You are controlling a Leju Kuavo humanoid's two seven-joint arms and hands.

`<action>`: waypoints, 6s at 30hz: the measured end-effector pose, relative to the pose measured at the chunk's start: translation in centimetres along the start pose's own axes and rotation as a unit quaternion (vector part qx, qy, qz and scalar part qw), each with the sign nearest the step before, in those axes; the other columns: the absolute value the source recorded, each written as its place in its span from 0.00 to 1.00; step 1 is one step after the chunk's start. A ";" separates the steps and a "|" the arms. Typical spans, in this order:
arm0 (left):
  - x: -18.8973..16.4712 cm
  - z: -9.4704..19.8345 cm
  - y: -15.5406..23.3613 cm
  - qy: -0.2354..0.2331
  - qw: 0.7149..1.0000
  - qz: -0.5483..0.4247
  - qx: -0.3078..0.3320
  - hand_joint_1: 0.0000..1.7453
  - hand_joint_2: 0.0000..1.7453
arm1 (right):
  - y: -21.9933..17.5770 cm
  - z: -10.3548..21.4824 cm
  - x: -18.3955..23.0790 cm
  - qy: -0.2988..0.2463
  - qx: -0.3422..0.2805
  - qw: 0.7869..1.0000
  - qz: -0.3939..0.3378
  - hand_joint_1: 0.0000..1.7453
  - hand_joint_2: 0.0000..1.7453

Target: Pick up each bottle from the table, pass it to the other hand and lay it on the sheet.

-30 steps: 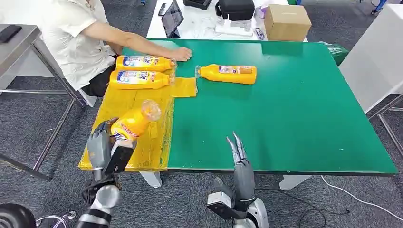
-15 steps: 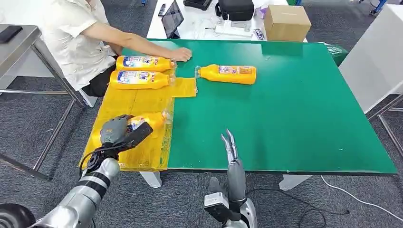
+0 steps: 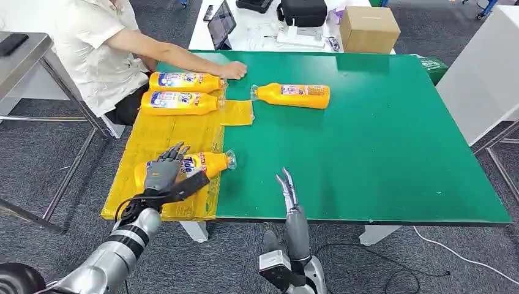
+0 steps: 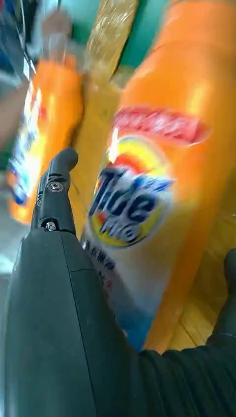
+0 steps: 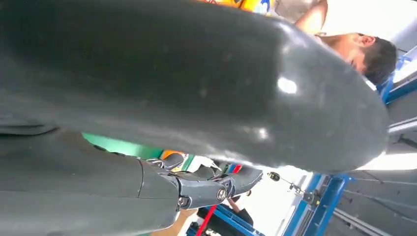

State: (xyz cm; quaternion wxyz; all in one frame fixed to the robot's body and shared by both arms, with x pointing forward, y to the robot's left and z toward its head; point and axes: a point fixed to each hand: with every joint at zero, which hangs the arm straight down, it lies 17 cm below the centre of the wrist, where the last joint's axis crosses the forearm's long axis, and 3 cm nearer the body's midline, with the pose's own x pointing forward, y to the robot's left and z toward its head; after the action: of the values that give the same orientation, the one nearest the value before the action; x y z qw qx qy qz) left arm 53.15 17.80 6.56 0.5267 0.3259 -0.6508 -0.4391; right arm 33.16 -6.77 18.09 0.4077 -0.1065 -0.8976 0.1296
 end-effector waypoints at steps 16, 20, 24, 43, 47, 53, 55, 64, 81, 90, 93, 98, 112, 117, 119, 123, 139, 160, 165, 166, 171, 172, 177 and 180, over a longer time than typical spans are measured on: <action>13.3 4.1 8.1 -0.161 0.967 0.086 0.179 0.00 1.00 | 0.3 0.5 0.6 -0.028 0.023 0.999 0.035 0.00 0.00; 13.4 8.1 12.8 -0.155 0.922 0.209 0.285 0.00 1.00 | -0.3 0.3 1.2 -0.036 0.014 0.998 0.047 0.00 0.00; 13.3 9.9 14.5 -0.151 0.903 0.251 0.314 0.00 1.00 | -0.7 0.2 1.5 -0.038 0.007 0.998 0.050 0.00 0.00; 8.9 13.6 14.1 -0.091 0.803 0.492 0.324 0.00 1.00 | -8.2 -0.1 -3.2 -0.082 0.037 0.951 0.295 0.00 1.00; 9.8 13.7 13.5 -0.096 0.805 0.496 0.312 0.00 1.00 | -11.9 -1.3 -9.5 -0.058 0.071 0.915 0.394 0.00 1.00; 10.9 13.8 13.0 -0.103 0.805 0.501 0.301 0.00 1.00 | -15.0 -2.1 -17.1 0.030 0.092 0.901 0.423 0.00 1.00; 11.1 13.8 12.9 -0.105 0.806 0.499 0.299 0.00 1.00 | -15.0 -1.9 -18.8 0.053 0.105 0.898 0.424 0.00 1.00; 12.3 14.0 12.6 -0.118 0.811 0.493 0.290 0.00 1.00 | -14.7 0.9 -24.0 0.124 0.171 0.883 0.419 0.00 1.00; 13.4 13.8 12.0 -0.126 0.814 0.499 0.270 0.00 1.00 | -13.6 2.1 -25.8 0.154 0.207 0.884 0.389 0.00 1.00; 14.0 13.5 11.5 -0.129 0.814 0.505 0.257 0.00 1.00 | -12.5 1.2 -25.7 0.143 0.219 0.880 0.396 0.00 1.00; 14.3 13.4 11.4 -0.128 0.813 0.508 0.254 0.00 1.00 | -11.7 1.0 -25.6 0.142 0.226 0.881 0.390 0.00 1.00; 14.9 13.0 11.2 -0.128 0.806 0.524 0.246 0.00 1.00 | -10.4 0.3 -25.5 0.147 0.237 0.883 0.378 0.00 1.00; 15.2 12.6 11.3 -0.130 0.801 0.535 0.237 0.00 1.00 | -9.5 0.8 -29.0 0.238 0.309 0.851 0.353 1.00 1.00; 15.3 12.5 11.1 -0.130 0.801 0.536 0.233 0.00 1.00 | -10.1 1.0 -29.9 0.245 0.332 0.835 0.363 1.00 1.00; 15.4 12.5 11.1 -0.130 0.801 0.536 0.232 0.00 1.00 | -10.4 1.0 -30.1 0.247 0.334 0.834 0.364 1.00 1.00; 15.5 12.4 10.9 -0.130 0.802 0.537 0.229 0.00 1.00 | -10.8 0.9 -30.3 0.249 0.337 0.831 0.365 1.00 1.00; 15.6 12.2 10.9 -0.133 0.802 0.536 0.226 0.00 1.00 | -10.9 2.0 -30.9 0.269 0.351 0.830 0.340 1.00 1.00; 12.3 11.8 5.9 -0.006 0.609 0.777 0.161 0.00 1.00 | -5.6 -1.6 -20.5 0.187 0.152 0.967 0.079 1.00 1.00; 13.1 11.7 6.3 -0.029 0.609 0.779 0.145 0.00 1.00 | -4.1 -2.5 -17.4 0.165 0.135 0.977 0.005 1.00 1.00; 13.5 11.7 6.5 -0.041 0.619 0.771 0.142 0.00 1.00 | -3.4 -2.4 -16.8 0.162 0.143 0.976 -0.007 1.00 1.00; 16.1 11.4 7.4 -0.088 0.658 0.739 0.117 0.00 1.00 | 1.3 -2.2 -12.5 0.128 0.182 0.972 -0.072 1.00 1.00; 16.4 11.3 7.4 -0.090 0.659 0.738 0.114 0.00 1.00 | 1.9 -2.3 -11.8 0.123 0.186 0.972 -0.080 1.00 1.00; 17.2 10.3 6.6 -0.080 0.648 0.753 0.081 0.00 1.00 | 5.0 -2.3 -9.3 0.097 0.226 0.965 -0.095 1.00 1.00; 17.1 9.9 6.2 -0.069 0.639 0.762 0.075 0.00 1.00 | 6.3 -2.3 -8.1 0.084 0.239 0.962 -0.102 1.00 1.00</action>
State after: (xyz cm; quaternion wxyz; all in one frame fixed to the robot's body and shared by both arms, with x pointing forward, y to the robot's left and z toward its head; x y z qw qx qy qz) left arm 39.78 7.40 18.42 0.6019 -0.2787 -0.7338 0.1469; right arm 40.72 -2.92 11.86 0.5061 0.0755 -0.8091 0.2889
